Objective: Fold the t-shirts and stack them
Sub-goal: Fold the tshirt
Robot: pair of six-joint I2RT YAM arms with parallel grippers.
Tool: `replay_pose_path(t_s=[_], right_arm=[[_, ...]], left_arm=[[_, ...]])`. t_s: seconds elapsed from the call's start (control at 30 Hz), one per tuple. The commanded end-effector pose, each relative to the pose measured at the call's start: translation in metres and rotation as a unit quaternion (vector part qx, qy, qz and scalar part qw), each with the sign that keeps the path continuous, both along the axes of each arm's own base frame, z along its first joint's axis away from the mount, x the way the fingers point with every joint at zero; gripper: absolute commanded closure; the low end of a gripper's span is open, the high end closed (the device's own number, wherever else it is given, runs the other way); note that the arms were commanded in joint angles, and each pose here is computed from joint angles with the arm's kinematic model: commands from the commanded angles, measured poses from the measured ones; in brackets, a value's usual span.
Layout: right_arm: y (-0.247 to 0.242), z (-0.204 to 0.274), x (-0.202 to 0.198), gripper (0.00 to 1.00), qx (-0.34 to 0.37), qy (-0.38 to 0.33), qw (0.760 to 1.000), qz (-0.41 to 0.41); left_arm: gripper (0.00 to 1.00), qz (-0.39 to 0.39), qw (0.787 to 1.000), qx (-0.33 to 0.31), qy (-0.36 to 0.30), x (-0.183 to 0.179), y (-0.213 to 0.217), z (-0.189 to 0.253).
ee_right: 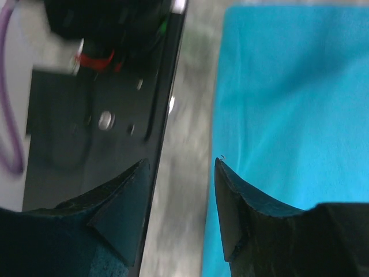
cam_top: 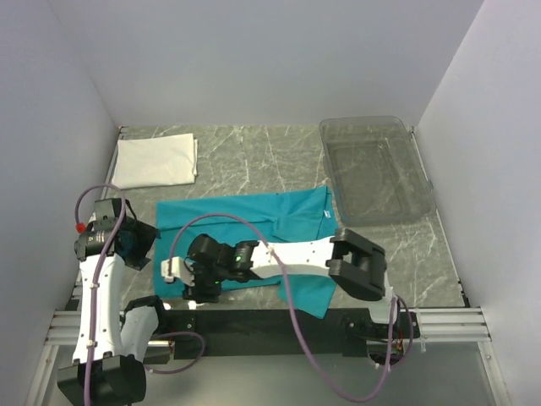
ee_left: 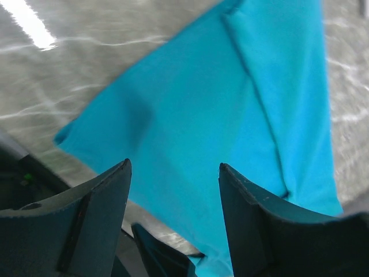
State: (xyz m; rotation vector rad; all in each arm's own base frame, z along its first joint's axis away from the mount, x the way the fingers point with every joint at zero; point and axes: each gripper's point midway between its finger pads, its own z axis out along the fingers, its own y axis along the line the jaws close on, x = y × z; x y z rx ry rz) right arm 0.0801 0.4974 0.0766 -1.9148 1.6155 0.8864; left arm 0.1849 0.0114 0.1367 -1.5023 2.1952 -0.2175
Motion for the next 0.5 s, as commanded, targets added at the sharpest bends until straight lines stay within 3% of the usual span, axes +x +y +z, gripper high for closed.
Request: replay_pose_path(t_s=[0.0,0.47], right_arm=[[0.039,0.012,0.007,0.44,0.036,-0.002,0.998,-0.042],[0.047,-0.042,0.03,0.45,-0.019,-0.06,0.995,-0.077]], left_arm=[[0.33,0.069,0.997,0.027,0.026,-0.016,0.016,0.01],[0.32,0.202,0.975,0.083,0.034,-0.051,0.045,0.032]])
